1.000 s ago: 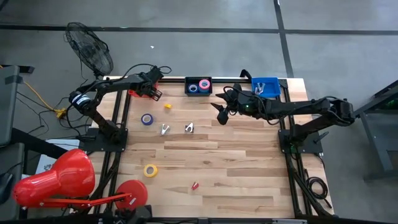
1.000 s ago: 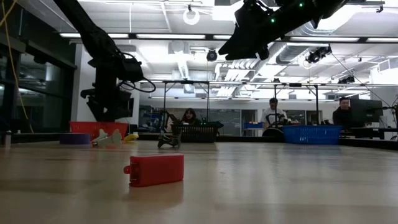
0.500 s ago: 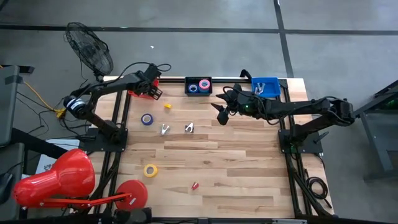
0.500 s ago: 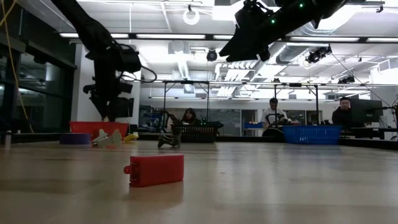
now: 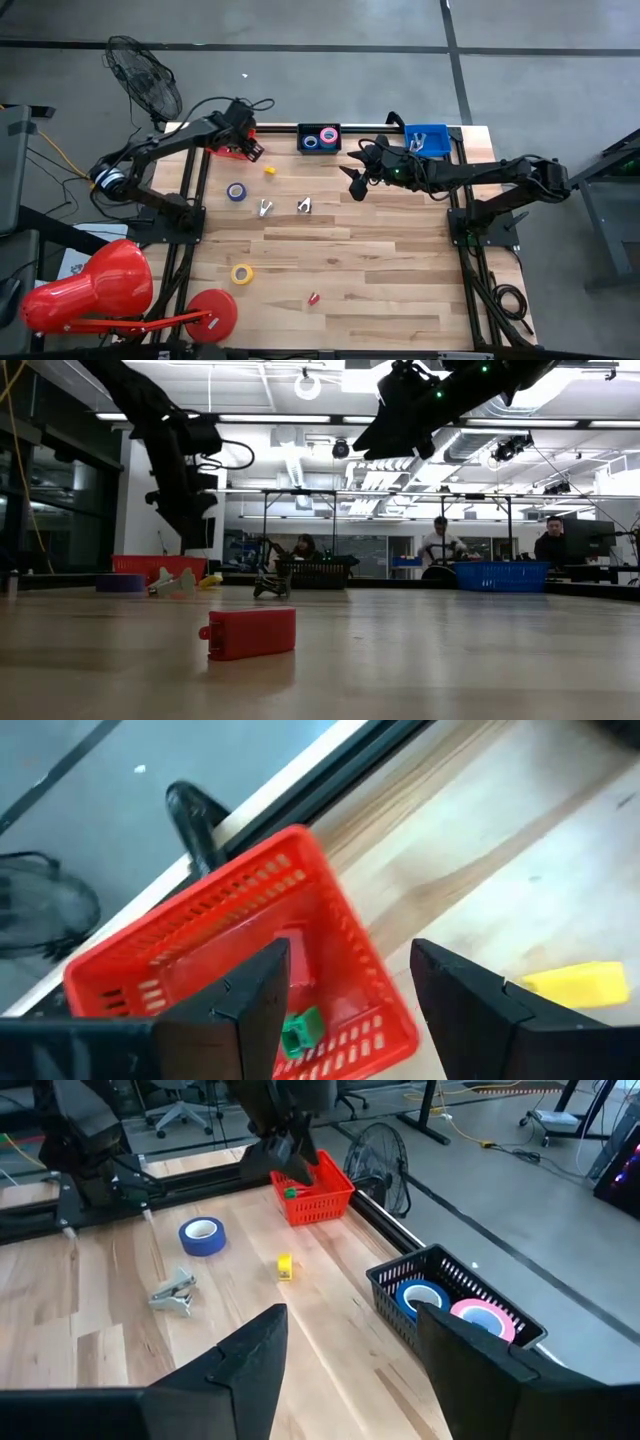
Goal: Pick and place Stapler, Stapler remover, tape
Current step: Put the black staple remover into the blue bin
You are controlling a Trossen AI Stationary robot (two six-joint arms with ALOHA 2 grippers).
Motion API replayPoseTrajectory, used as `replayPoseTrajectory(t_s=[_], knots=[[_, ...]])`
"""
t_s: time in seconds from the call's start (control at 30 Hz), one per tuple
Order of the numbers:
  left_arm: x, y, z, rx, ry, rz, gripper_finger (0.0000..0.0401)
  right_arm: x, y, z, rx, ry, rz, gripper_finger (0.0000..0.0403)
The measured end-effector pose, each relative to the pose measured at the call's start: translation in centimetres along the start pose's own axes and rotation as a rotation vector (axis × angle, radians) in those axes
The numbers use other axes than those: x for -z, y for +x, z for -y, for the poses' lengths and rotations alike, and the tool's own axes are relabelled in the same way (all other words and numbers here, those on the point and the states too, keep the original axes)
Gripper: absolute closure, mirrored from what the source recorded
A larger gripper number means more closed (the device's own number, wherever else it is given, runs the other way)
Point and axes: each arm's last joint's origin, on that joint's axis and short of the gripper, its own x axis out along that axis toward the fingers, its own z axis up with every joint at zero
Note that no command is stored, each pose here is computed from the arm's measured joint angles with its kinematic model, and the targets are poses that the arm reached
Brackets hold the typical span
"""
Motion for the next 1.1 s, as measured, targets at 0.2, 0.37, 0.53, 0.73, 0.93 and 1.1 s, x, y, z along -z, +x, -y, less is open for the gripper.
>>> replayPoseTrajectory(t_s=[0.2, 0.37, 0.53, 0.73, 0.93, 1.1], knots=[[-0.2, -1.3, 0.1, 0.047, -0.002, 0.052, 0.0199, -0.3, -0.5, 0.1, 0.009, 0.05, 0.012, 0.019], [-0.3, -2.1, 1.1, 0.133, 0.028, 0.088, 0.0199, -0.7, -1.6, 0.6, 0.064, 0.005, 0.007, 0.0193], [-0.4, -2.7, 3.5, 0.205, 0.135, 0.123, 0.0199, -0.8, -2.7, 1.1, 0.143, -0.06, -0.023, 0.0194], [-0.1, -3.7, 6.3, 0.244, 0.208, 0.139, 0.0199, -0.8, -3.7, 1.5, 0.197, -0.091, -0.052, 0.0194], [0.4, -4.6, 8.6, 0.245, 0.176, 0.148, 0.0199, -0.9, -4.4, 1.7, 0.214, -0.094, -0.055, 0.0191], [0.9, -5.3, 10.2, 0.259, 0.171, 0.156, 0.0177, -0.8, -4.6, 2.0, 0.286, -0.107, -0.071, 0.019]])
